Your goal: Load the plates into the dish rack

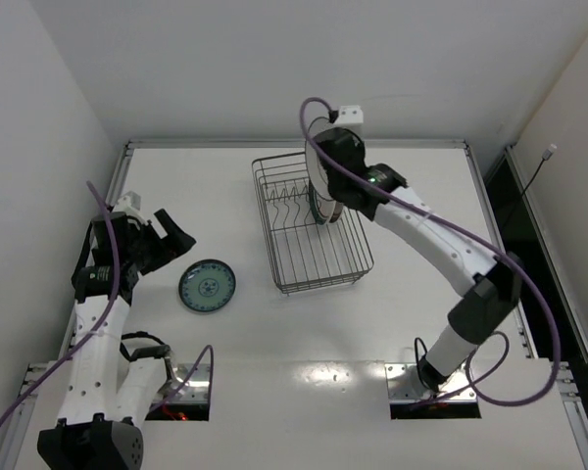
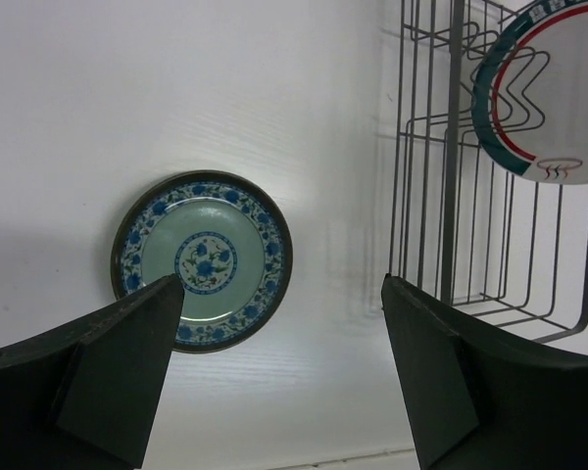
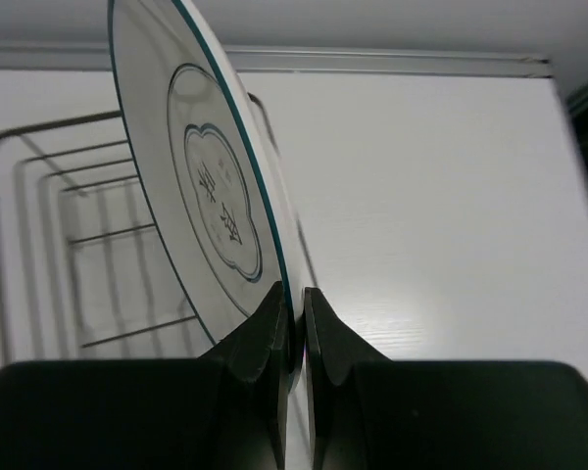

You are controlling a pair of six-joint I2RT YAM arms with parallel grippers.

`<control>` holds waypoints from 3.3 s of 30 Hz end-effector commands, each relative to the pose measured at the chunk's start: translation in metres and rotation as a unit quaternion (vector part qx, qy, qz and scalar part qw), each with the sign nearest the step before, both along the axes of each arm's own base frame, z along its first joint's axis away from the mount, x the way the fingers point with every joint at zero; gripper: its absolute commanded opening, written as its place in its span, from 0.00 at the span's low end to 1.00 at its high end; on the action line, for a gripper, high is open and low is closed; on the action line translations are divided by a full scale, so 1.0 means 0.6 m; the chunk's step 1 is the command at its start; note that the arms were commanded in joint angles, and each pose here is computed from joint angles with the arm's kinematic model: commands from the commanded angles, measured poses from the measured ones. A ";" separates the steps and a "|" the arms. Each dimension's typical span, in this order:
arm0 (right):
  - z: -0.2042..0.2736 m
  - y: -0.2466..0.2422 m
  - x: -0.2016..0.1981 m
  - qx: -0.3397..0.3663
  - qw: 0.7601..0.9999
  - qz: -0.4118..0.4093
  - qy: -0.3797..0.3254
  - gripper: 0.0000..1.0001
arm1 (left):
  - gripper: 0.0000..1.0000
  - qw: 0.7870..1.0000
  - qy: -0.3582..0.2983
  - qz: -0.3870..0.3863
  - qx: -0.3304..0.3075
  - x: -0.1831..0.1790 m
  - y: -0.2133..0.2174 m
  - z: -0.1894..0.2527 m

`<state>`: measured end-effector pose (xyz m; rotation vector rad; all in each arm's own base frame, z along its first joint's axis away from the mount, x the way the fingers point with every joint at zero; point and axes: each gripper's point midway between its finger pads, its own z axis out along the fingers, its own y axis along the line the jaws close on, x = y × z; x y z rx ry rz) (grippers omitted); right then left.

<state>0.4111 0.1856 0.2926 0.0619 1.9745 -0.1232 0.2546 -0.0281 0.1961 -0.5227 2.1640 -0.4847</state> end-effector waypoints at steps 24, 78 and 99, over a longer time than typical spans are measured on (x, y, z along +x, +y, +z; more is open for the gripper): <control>-0.171 0.104 0.068 -0.201 0.976 -0.024 0.080 0.00 | 0.80 1.000 0.006 0.003 0.024 0.007 0.015 -0.008; 0.025 0.063 -0.234 0.064 0.972 0.216 0.060 0.74 | 0.00 0.957 0.187 0.099 -0.200 0.019 -0.036 -0.249; -0.087 0.239 -0.263 0.341 0.813 0.458 0.113 0.81 | 0.00 0.924 -0.103 -0.256 -0.264 -0.006 -0.194 0.062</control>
